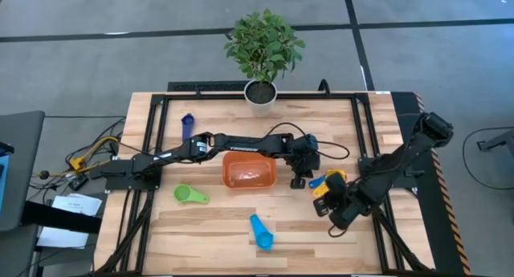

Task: Nest measuring cups in basket
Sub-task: Stack the yellow measuring cup on top of the blue measuring cup

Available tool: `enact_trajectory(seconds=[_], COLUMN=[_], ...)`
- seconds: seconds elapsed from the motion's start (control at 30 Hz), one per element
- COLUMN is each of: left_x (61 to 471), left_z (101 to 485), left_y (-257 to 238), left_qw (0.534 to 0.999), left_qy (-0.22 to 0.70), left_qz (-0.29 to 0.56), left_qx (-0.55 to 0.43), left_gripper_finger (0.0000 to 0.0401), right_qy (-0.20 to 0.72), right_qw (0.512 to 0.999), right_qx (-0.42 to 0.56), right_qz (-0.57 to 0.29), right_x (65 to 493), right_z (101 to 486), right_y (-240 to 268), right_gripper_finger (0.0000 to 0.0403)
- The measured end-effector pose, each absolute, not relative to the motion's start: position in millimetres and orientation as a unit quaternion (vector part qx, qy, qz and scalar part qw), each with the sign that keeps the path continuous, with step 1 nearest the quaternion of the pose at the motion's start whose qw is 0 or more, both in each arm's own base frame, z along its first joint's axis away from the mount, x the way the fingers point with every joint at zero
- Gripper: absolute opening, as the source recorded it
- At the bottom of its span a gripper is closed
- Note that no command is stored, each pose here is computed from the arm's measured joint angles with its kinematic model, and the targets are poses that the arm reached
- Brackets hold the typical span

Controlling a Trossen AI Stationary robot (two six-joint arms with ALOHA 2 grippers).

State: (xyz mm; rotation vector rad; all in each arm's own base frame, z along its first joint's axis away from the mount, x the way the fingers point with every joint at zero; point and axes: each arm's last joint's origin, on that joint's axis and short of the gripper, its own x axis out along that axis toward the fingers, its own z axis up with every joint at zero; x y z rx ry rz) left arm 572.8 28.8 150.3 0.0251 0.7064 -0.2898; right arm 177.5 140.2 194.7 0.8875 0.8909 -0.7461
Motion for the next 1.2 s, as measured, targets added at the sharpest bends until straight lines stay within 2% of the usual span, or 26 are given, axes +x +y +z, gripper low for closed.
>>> enact_trajectory(seconds=[0.43, 0.77, 1.2], left_x=[573, 574, 574], left_z=[151, 151, 151], left_y=[28, 24, 17], left_qw=[0.930, 0.929, 0.928], left_qy=[0.342, 0.342, 0.345], left_qz=[-0.136, -0.140, -0.143], left_qx=[0.002, 0.003, 0.004], left_gripper_finger=[0.0009, 0.0009, 0.0009], right_qy=[0.454, 0.450, 0.441], right_qw=[0.702, 0.704, 0.712], right_qx=[0.383, 0.372, 0.382], right_qz=[-0.394, -0.405, -0.391], right_x=[182, 202, 213], right_z=[170, 170, 171], right_y=[142, 117, 109], right_gripper_finger=[0.0006, 0.0011, 0.0010])
